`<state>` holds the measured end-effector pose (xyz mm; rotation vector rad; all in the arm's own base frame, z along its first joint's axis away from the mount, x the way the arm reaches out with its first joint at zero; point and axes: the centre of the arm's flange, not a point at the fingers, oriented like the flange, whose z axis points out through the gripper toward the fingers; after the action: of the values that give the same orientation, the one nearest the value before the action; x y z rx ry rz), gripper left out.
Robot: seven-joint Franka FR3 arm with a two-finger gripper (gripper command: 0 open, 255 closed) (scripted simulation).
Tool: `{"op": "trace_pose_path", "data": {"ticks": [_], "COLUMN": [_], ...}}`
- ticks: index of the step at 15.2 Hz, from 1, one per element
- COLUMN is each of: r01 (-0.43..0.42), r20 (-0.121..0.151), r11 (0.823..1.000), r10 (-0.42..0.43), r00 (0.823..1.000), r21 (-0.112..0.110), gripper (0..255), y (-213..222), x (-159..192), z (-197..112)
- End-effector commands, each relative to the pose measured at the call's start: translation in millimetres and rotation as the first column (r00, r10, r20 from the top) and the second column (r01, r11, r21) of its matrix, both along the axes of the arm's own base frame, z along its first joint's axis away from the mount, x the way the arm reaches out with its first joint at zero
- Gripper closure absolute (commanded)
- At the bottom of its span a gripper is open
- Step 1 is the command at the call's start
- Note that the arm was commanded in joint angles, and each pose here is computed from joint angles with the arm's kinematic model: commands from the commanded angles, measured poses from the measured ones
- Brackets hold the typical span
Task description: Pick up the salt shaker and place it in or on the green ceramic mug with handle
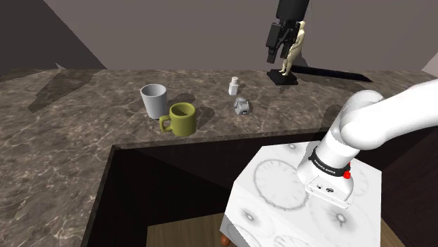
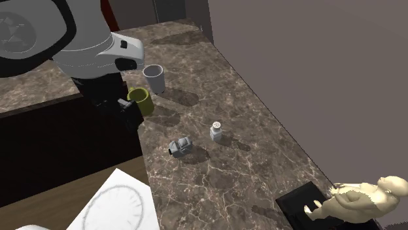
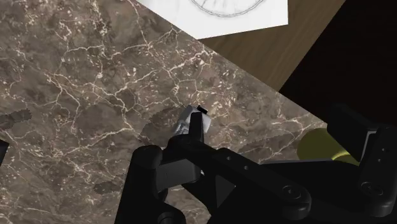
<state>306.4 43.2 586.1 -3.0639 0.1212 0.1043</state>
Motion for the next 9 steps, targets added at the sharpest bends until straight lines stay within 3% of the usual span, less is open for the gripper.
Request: {"op": "trace_pose_path", "data": {"ticks": [1,9], "r01": [0.0,-0.051], "r20": [0.0,0.023], "r11": [1.0,0.999], "r10": [0.0,0.051], "r00": [1.0,0.998], "r21": [0.0,-0.016], "gripper": [0,0], "y": [0.0,-54.1], "x": [0.0,63.3], "z": [0.0,-58.8]}}
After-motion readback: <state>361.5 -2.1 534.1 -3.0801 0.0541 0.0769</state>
